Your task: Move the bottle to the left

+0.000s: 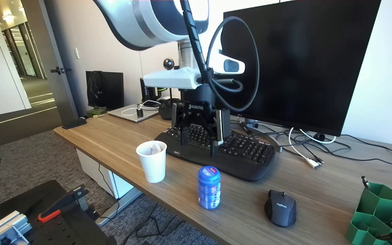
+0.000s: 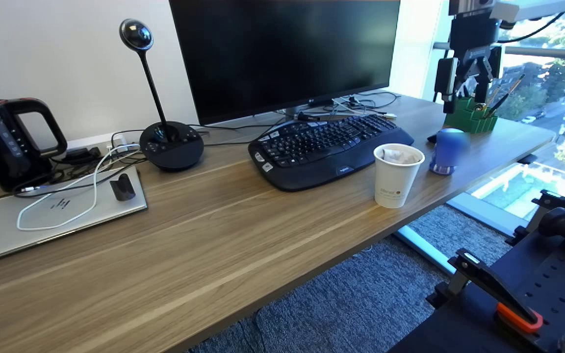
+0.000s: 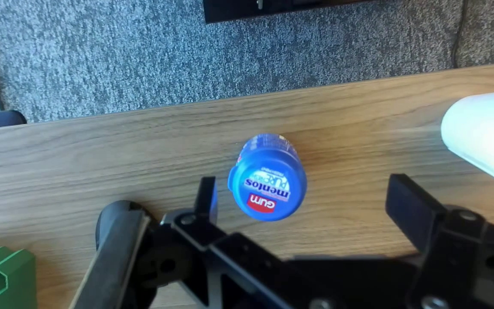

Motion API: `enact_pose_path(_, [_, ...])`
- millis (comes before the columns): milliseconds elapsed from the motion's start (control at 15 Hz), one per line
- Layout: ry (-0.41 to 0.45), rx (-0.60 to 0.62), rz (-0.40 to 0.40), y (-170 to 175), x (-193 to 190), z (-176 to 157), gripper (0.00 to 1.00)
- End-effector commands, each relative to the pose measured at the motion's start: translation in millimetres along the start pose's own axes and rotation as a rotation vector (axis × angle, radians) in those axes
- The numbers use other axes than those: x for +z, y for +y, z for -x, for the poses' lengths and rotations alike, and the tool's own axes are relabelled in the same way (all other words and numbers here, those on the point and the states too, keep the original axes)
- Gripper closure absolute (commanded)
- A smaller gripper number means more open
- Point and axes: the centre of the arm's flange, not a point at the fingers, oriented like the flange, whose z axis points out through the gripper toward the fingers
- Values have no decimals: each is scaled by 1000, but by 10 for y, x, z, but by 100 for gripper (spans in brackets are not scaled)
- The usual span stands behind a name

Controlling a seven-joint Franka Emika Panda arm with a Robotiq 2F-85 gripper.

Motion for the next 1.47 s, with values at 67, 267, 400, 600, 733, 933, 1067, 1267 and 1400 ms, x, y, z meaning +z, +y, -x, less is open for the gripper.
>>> enact_pose_path(67, [7,-2,9,39,39,-77,0])
enact_pose_path(267, [0,-3,13,52,91,-116,0])
enact_pose_path(400, [-6,-2,19,35,132,-139,0])
enact_pose_path(600, [-9,-4,16,35,174,-180,0])
enact_pose_path(733, [-6,-9,11,42,179,-209,0])
enact_pose_path(933, [-2,-9,14,91,199,-265,0])
enact_pose_path(1067, [-4,-6,16,118,225,-289,0])
enact_pose_path(1267, [-13,-12,25,106,286,-283,0])
enact_pose_path(1400, [-25,-21,33,225,395,-341,0])
